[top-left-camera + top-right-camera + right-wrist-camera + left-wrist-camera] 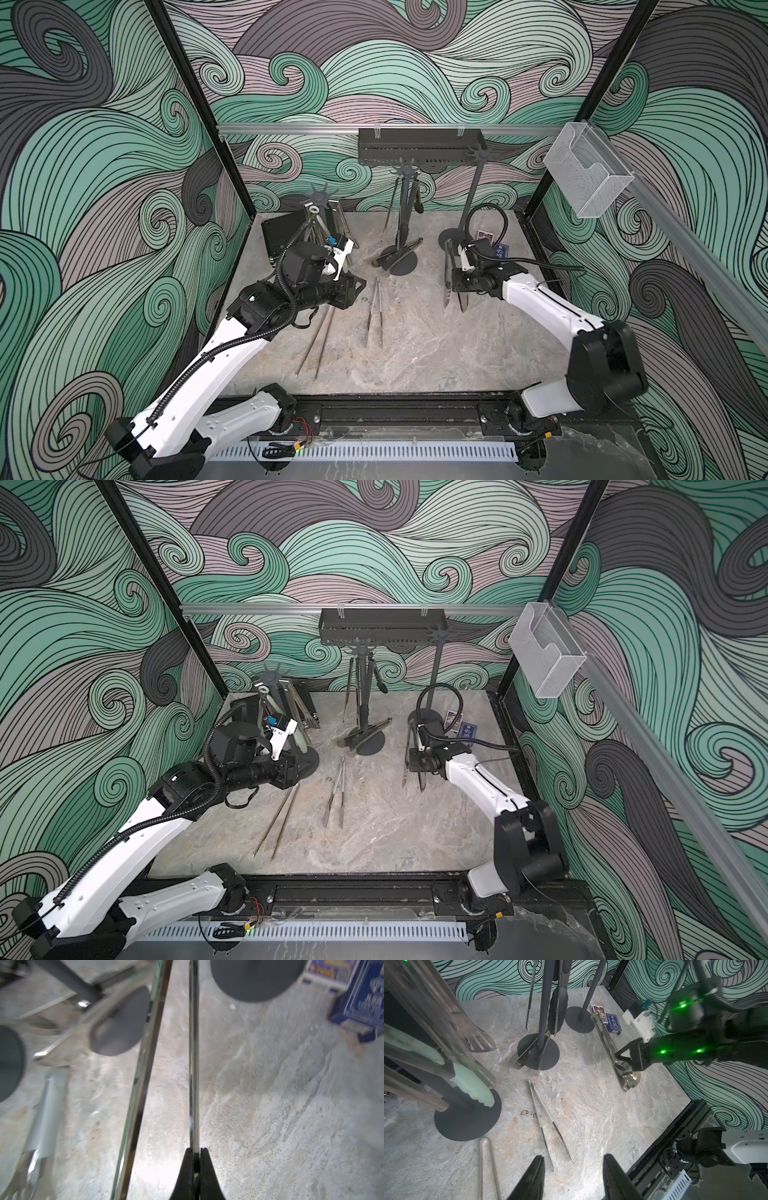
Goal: Hang food tongs on kitchen utensil racks
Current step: Pick up the food tongs from the center of the board, then hang the food tongs on the rack.
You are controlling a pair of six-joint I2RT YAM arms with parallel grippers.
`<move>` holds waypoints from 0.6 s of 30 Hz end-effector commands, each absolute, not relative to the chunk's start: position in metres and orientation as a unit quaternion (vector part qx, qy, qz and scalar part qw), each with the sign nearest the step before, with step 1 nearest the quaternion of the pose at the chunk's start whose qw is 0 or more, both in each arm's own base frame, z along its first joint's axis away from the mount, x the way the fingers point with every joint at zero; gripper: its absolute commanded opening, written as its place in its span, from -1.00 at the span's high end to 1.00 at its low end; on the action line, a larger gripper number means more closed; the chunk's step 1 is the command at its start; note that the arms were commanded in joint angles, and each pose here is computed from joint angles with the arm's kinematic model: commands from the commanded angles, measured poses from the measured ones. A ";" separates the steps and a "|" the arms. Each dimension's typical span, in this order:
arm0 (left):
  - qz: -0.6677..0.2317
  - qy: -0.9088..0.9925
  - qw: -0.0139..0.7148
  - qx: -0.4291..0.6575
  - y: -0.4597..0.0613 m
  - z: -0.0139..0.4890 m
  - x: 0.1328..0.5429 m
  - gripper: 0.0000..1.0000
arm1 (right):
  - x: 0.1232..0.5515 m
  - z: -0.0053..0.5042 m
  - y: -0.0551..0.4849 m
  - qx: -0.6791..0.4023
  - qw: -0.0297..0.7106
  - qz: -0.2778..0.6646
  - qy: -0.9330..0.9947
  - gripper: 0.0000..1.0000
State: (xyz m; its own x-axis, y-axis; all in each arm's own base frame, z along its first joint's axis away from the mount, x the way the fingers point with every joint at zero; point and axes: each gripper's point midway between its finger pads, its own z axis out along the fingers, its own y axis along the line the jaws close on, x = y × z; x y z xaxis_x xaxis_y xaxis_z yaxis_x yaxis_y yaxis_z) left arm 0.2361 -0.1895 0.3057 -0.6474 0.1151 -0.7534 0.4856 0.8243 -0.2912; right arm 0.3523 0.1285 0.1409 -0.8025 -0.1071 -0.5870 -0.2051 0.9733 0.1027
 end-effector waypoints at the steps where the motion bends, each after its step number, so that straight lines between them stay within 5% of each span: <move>1: -0.243 0.863 0.410 0.167 -0.185 0.320 0.238 0.07 | 0.350 0.195 0.153 -0.199 0.374 0.118 0.898 1.00; 10: -0.252 0.855 0.423 0.164 -0.185 0.322 0.238 0.08 | 0.350 0.315 0.179 -0.321 0.513 0.109 0.789 1.00; 18: -0.257 0.851 0.429 0.160 -0.186 0.325 0.239 0.08 | 0.367 0.364 0.195 -0.326 0.546 0.079 0.768 1.00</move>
